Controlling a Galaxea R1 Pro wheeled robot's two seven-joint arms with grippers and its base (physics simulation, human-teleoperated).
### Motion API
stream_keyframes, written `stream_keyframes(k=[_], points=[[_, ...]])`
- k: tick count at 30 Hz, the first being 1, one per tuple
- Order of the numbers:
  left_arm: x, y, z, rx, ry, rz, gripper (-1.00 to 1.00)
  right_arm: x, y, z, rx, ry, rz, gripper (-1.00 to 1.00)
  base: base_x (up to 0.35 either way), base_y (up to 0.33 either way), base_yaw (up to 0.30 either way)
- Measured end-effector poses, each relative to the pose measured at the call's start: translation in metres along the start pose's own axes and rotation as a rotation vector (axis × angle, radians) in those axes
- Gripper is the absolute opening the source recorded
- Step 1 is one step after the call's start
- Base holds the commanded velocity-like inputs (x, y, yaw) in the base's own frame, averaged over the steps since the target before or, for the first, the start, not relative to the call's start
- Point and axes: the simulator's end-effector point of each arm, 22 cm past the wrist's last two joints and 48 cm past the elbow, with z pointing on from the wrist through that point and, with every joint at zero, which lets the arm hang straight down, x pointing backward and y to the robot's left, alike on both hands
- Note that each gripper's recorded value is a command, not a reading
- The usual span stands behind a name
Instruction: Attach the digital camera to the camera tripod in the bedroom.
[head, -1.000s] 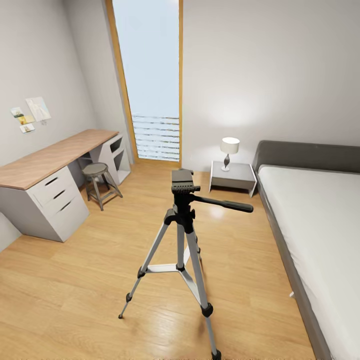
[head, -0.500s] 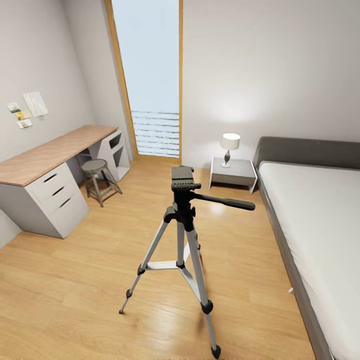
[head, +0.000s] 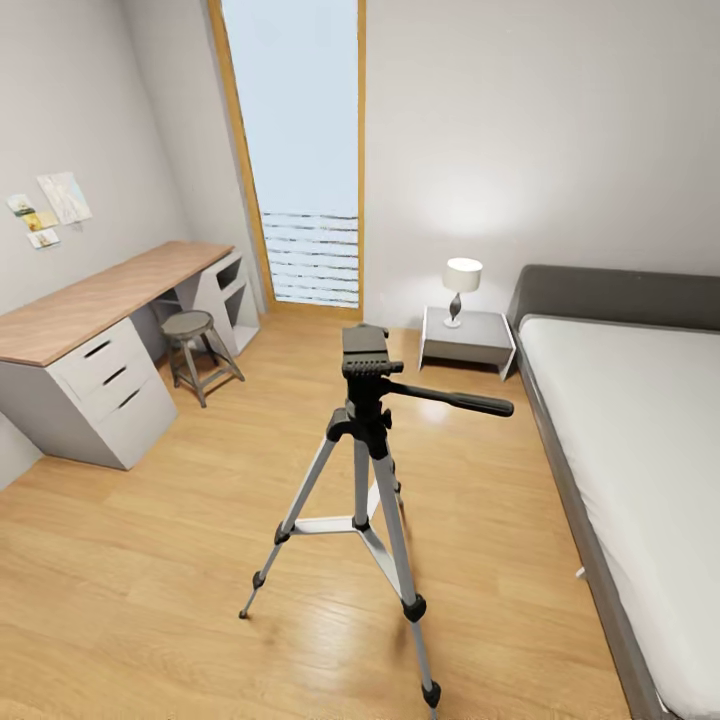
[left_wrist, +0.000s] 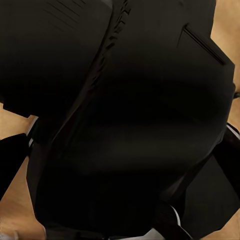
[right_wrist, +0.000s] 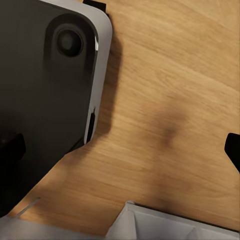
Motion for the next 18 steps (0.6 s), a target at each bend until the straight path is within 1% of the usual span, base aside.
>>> stream_keyframes(k=[18], points=[[0.009, 0.007, 0.002, -0.016, 0.022, -0.003, -1.00, 0.011, 0.003, 0.002, -0.006, 0.029, -0.001, 1.00, 0.000, 0.000, 0.000]])
